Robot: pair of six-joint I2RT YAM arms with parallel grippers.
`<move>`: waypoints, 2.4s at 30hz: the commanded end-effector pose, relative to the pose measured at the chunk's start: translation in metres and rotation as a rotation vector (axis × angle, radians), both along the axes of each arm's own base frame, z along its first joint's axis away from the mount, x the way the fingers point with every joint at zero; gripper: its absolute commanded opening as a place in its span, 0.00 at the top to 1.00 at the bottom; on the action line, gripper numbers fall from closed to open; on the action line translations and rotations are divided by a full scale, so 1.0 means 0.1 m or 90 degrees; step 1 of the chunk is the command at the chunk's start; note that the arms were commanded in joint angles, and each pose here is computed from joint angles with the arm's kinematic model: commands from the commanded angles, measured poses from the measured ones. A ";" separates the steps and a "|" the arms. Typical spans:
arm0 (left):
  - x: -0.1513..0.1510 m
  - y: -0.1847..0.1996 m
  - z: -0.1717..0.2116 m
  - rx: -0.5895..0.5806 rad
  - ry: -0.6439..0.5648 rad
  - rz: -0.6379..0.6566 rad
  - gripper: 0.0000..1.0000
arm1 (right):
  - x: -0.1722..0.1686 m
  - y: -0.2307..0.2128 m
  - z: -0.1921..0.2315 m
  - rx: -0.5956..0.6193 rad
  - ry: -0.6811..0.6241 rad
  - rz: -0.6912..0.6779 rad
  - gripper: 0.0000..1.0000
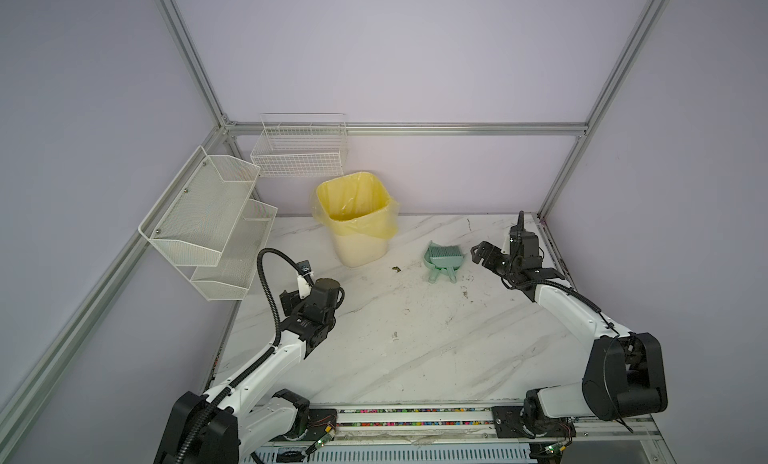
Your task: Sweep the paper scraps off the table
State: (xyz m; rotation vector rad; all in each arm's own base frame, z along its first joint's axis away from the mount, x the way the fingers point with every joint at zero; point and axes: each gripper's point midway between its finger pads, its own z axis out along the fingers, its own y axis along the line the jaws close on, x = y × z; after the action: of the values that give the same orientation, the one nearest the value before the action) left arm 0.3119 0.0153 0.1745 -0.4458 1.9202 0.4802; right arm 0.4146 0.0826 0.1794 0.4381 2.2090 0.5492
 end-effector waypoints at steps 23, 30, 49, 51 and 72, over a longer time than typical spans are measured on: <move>0.53 0.51 -0.32 0.061 -0.160 -0.024 0.00 | -0.11 -0.78 0.57 -0.180 -0.124 -0.199 0.03; 0.89 0.43 -0.52 0.029 -0.058 -0.092 0.00 | -0.16 -1.02 0.61 -0.219 -0.193 -0.281 0.03; 0.81 0.37 -0.58 0.022 -0.103 -0.137 0.00 | -0.42 -1.51 0.25 -0.296 -0.281 -0.474 0.03; 0.81 0.37 -0.58 0.021 -0.104 -0.139 0.00 | -0.39 -1.55 0.13 -0.297 -0.261 -0.496 0.03; 0.81 0.37 -0.58 0.021 -0.103 -0.138 0.00 | -0.44 -1.59 -0.24 -0.319 -0.342 -0.516 0.03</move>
State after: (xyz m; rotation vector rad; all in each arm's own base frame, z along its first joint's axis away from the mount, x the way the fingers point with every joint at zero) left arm 0.3952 0.0513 0.1085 -0.2510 1.8167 0.3233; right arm 0.3721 -0.0735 0.1328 0.7377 1.5141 -0.3242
